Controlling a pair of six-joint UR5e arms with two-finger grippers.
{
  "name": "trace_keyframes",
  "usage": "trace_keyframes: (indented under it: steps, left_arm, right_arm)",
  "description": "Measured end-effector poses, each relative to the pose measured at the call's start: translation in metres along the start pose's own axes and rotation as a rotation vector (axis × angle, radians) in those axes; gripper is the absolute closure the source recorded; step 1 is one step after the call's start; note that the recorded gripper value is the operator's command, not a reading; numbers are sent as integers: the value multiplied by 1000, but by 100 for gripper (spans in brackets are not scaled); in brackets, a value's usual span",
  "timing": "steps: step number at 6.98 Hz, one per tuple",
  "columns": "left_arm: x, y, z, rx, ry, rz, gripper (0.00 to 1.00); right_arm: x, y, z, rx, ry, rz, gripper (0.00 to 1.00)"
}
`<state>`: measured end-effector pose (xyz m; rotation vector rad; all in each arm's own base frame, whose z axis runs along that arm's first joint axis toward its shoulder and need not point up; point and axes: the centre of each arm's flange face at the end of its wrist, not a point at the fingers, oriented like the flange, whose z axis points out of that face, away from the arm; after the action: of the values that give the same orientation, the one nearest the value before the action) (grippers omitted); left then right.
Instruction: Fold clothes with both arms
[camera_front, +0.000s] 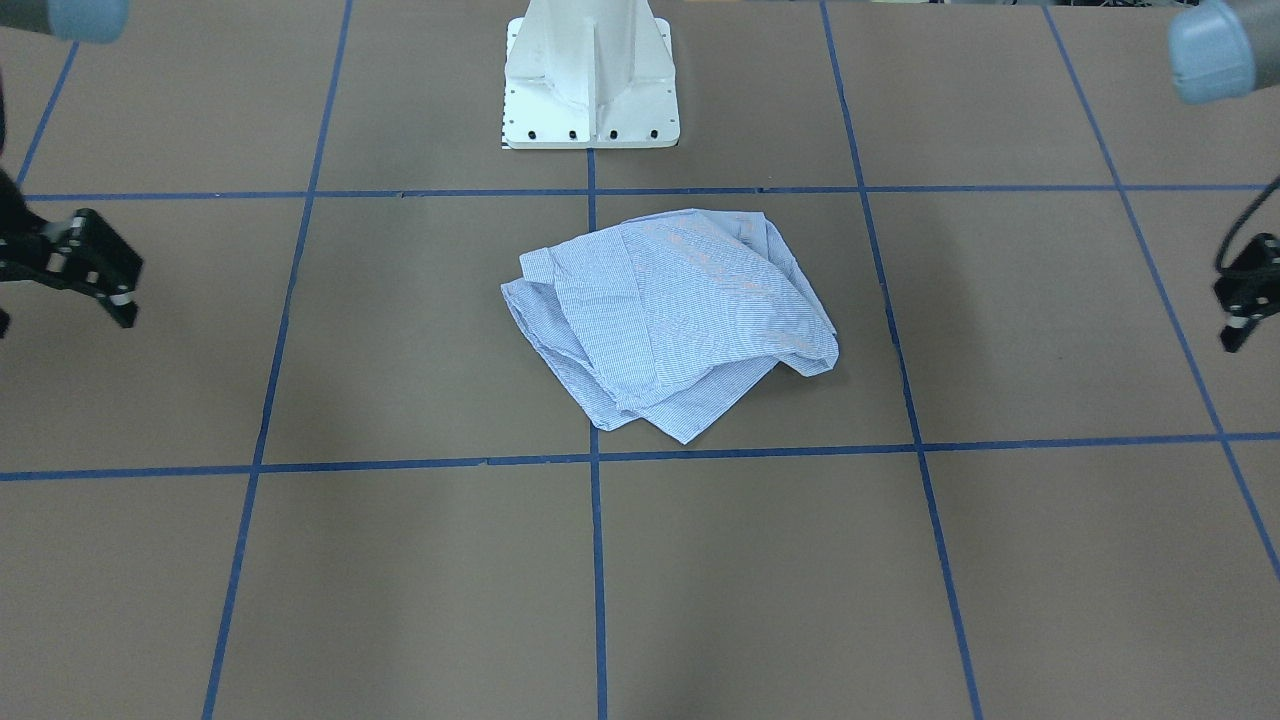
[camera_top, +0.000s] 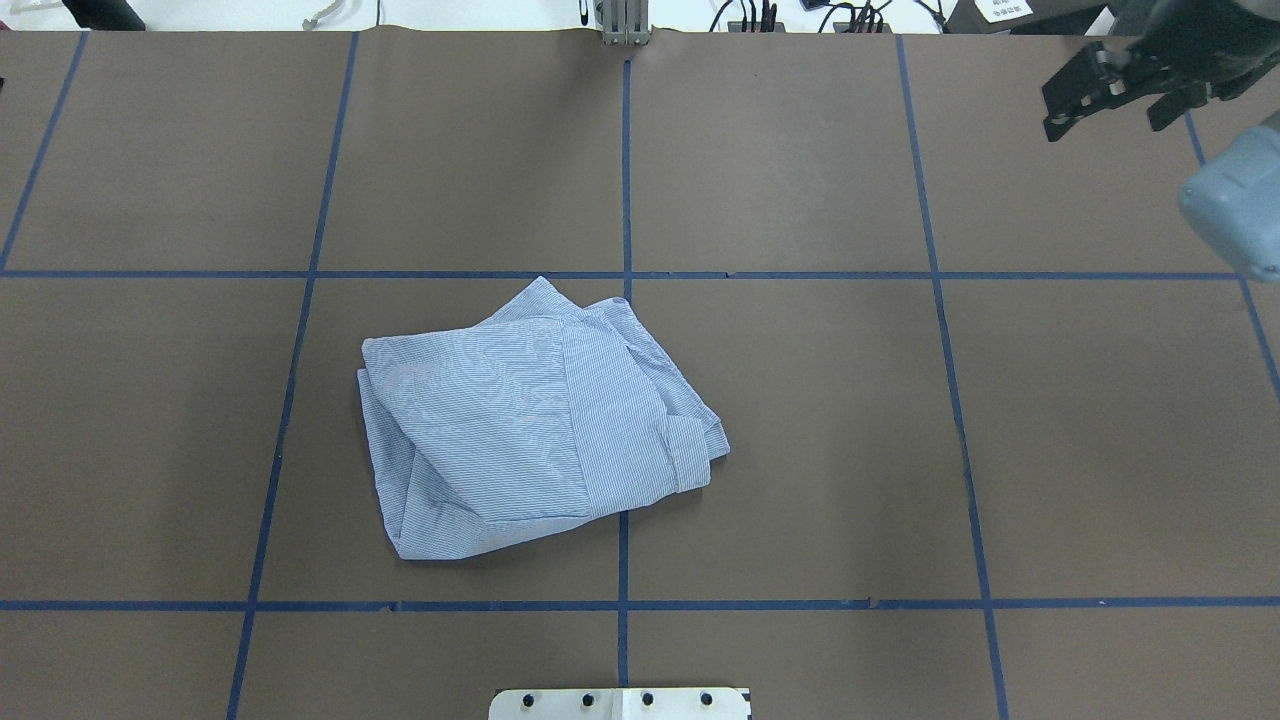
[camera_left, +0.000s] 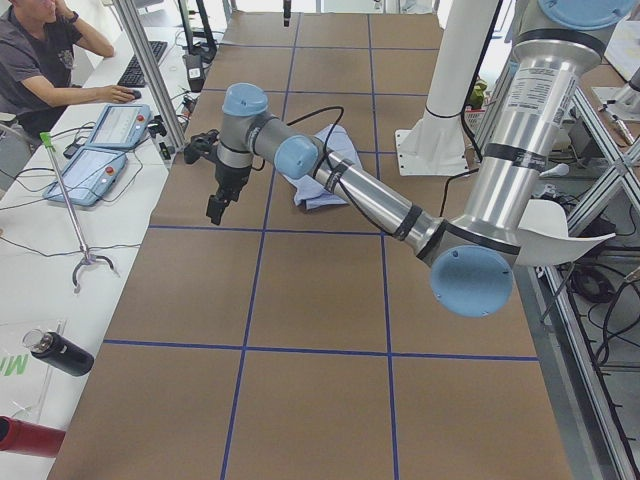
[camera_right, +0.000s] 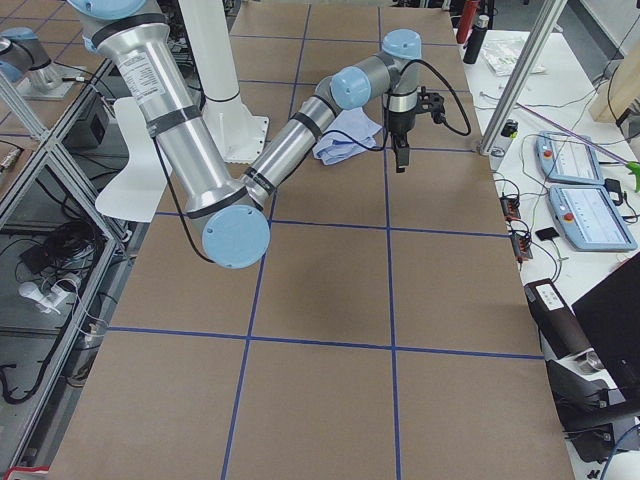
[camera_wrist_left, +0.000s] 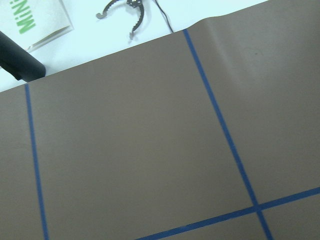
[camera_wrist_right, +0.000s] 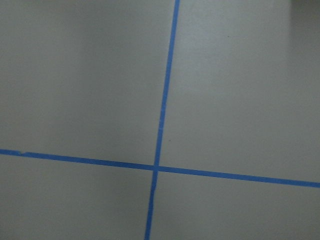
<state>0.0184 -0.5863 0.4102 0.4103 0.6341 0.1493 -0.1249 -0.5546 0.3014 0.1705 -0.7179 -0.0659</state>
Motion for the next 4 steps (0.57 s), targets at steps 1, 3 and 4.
trace_keyframes:
  steps: [1, 3, 4]
  left_arm:
    - [-57, 16, 3, -26, -10, 29, 0]
    - [-116, 51, 13, -57, -3, 60, 0]
    - [-130, 62, 23, -48, -4, 67, 0]
  right_arm:
    - [49, 13, 7, -32, 5, -17, 0]
    - [159, 52, 19, -97, -80, 52, 0]
    - [202, 64, 23, -110, -118, 104, 0]
